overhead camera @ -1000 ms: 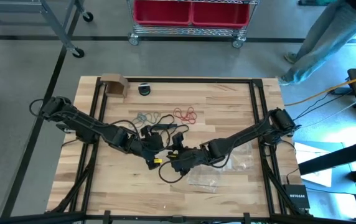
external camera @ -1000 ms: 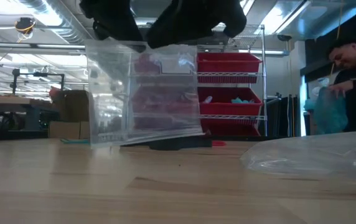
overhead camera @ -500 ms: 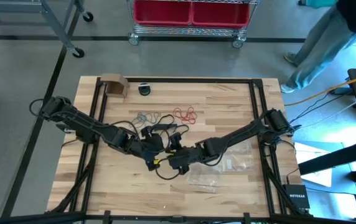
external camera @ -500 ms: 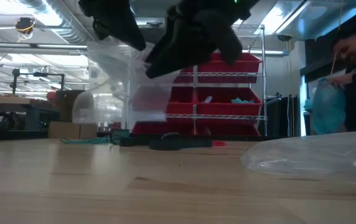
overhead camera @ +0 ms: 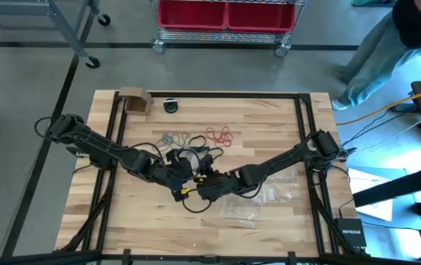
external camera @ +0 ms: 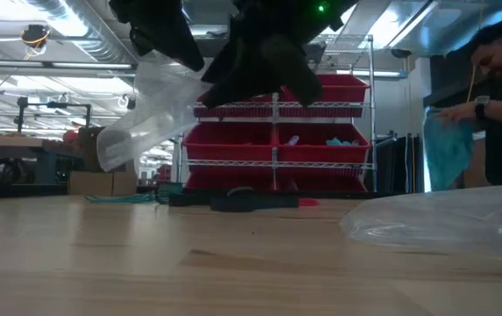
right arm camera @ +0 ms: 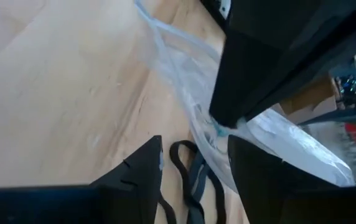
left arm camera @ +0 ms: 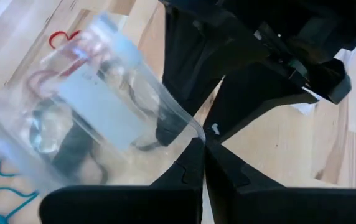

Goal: Sort rubber bands
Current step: Put the black rubber band into the transparent zip bag

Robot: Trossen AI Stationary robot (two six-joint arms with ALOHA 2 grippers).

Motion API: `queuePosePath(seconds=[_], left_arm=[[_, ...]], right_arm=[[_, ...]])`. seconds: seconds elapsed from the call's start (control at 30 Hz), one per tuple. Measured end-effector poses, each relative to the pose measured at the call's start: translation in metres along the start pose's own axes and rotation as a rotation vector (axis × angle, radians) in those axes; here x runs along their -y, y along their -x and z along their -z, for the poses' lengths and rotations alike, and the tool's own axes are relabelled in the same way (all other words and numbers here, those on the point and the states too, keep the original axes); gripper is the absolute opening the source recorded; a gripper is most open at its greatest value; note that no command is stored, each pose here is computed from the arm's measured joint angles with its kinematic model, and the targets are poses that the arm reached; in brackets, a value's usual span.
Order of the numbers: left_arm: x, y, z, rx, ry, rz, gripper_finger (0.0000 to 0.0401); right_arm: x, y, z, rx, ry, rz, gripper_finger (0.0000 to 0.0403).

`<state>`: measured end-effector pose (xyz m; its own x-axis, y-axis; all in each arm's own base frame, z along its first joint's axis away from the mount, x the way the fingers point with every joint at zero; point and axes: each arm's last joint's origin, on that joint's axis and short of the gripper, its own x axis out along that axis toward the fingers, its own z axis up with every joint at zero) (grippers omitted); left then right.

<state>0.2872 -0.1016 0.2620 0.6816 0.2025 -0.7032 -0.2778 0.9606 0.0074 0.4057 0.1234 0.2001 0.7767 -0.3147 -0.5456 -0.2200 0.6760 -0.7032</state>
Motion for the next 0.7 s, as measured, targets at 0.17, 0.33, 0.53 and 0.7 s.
queuePosePath(seconds=[0.17,0.33,0.53,0.7], left_arm=[[0.0002,0.0000,-0.0001,0.000,-0.008,0.003,0.0000],[0.0000,0.0007,-0.0004,0.002,-0.031,0.005,0.0000],[-0.0021,0.0077,-0.0003,0.002,-0.024,0.008,0.0000],[-0.0064,0.0081,0.0068,-0.060,-0.014,-0.046,0.0000]], right_arm=[[0.0003,0.0000,-0.0002,0.000,0.095,0.001,0.0175],[-0.0055,-0.0063,0.0020,-0.005,0.146,-0.021,0.0174],[-0.0087,-0.0081,0.0026,-0.010,0.154,-0.029,0.0129],[-0.0091,-0.0081,0.0029,-0.009,0.154,-0.037,0.0041]])
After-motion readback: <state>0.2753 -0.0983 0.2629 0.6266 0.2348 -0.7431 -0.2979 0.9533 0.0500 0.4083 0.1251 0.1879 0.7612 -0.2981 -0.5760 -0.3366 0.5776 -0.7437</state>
